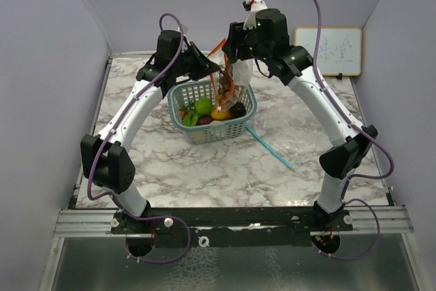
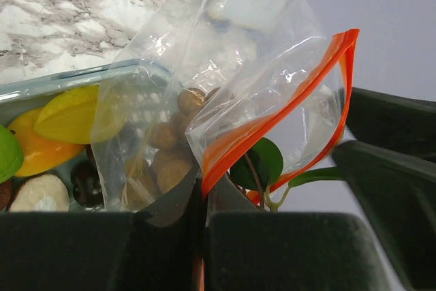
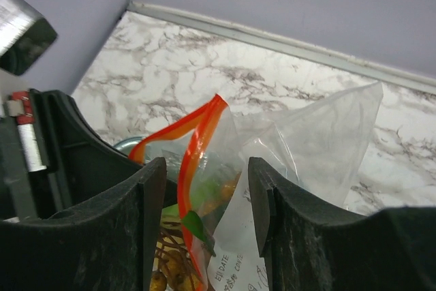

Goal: Place the food in the zip-top bag and seal the zipper
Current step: Adjust the zipper on the food storage bag.

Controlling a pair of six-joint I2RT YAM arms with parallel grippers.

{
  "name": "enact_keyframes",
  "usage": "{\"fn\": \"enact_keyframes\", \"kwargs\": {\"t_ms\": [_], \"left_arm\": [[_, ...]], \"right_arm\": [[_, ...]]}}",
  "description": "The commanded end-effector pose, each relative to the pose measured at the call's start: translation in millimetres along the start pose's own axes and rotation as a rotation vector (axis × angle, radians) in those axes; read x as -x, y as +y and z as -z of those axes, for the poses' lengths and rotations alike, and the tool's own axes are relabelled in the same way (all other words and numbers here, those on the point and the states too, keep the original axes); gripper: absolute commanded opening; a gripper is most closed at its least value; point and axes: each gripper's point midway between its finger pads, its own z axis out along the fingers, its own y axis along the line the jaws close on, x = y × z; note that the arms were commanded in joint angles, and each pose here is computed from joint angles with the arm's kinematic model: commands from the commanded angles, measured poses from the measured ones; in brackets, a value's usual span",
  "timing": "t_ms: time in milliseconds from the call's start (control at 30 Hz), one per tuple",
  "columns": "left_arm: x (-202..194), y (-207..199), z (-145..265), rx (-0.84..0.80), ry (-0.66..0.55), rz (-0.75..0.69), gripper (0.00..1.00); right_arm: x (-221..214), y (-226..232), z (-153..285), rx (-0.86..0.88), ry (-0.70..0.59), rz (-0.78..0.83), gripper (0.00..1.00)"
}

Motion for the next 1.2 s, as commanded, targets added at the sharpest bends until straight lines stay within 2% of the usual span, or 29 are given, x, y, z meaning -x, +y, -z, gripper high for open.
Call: {"fn": "enact_keyframes", "kwargs": {"t_ms": [0,167,267,367,433,567,700,800,900,1033,1167], "left_arm": [[8,-22,12,-0.056,-0.024,-0.032,0.00],[7,-22,10,-0.062,-0.018,-0.029,0.00],[8,-27,12,-0.076,-0.019,-0.035,0.00],[7,-28,16,-0.077,-0.023,-0.045,0.00],[8,-23,20,-0.045,-0.030,-0.069,0.00],[17,4,29,0.092,-0.060,-0.122,0.00],[31,13,32,0.151,-0.076,-0.144,0.00],[36,2,27,0.122,-0.065,-0.148,0.00],[39,-4,21,0.105,-0.048,-0.154,0.00],[39,12,24,0.180,-0.046,-0.195,0.00],[31,40,31,0.290,-0.011,-0.212,0.00]], "right_arm": [[-32,-8,-10,-0.032,0.104,-0.018,0.50],[-35,-6,-10,-0.065,0.106,-0.005,0.49],[-44,-23,-13,-0.150,0.124,0.005,0.36],[-47,-48,-7,-0.288,0.133,0.038,0.11],[-34,-63,4,-0.369,0.097,0.070,0.04],[6,-59,25,-0.348,0.006,0.136,0.02],[47,-16,46,-0.127,-0.077,0.136,0.03],[59,19,57,0.059,-0.100,0.128,0.03],[70,37,66,0.150,-0.125,0.125,0.03],[100,25,85,0.065,-0.221,0.110,0.03],[86,-32,82,-0.224,-0.185,0.114,0.02]]}}
